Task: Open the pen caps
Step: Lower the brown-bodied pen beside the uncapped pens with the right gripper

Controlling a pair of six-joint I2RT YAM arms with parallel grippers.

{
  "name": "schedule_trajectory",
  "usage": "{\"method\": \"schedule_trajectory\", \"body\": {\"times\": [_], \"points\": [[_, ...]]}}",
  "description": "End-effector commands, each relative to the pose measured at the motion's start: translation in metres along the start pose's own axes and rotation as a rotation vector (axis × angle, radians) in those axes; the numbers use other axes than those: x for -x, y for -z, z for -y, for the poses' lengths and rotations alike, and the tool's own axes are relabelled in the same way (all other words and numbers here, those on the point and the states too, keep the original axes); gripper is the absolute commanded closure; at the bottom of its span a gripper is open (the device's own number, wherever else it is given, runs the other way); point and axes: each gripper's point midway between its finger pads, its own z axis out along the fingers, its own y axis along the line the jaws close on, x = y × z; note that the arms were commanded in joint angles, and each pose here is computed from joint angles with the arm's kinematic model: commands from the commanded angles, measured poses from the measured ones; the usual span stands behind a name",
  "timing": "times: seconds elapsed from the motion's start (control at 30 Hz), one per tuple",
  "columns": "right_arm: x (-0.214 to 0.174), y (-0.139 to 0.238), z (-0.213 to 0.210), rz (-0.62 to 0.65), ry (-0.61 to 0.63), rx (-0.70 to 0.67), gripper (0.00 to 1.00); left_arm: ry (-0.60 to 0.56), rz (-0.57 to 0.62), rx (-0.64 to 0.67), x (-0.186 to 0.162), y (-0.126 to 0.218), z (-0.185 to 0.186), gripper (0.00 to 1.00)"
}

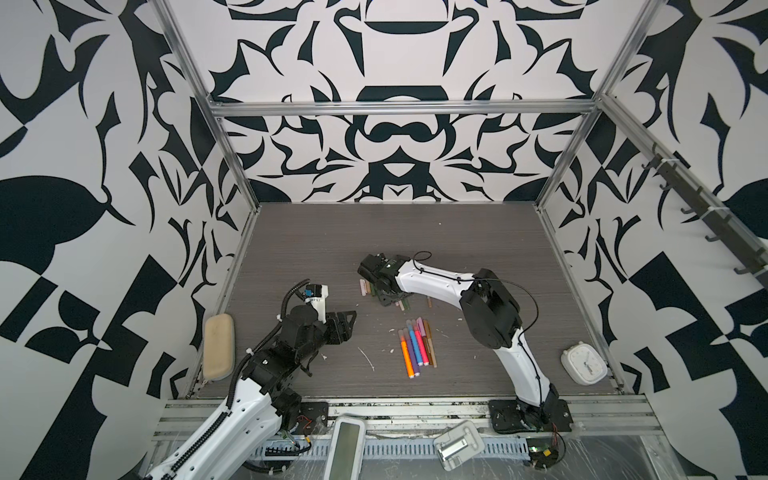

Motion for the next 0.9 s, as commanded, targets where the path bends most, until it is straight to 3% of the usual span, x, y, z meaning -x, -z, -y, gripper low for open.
{"method": "schedule_trajectory", "body": {"times": [0.0, 0.2, 0.5, 0.87], "points": [[0.003, 0.009, 0.017, 0.008, -0.060, -0.019, 0.49, 0.003, 0.000, -0.002, -0.002, 0.000, -0.001, 0.27], [-0.001, 0.009, 0.037, 0.006, -0.084, -0.077, 0.51, 0.002, -0.002, -0.003, -0.002, -0.001, -0.001, 0.27], [0.003, 0.017, 0.056, 0.025, -0.092, -0.136, 0.22, 0.004, -0.005, 0.000, -0.003, -0.002, -0.001, 0.27], [-0.005, -0.002, 0.076, -0.049, -0.167, -0.100, 0.18, 0.002, -0.008, -0.002, -0.003, -0.003, 0.000, 0.27]]}}
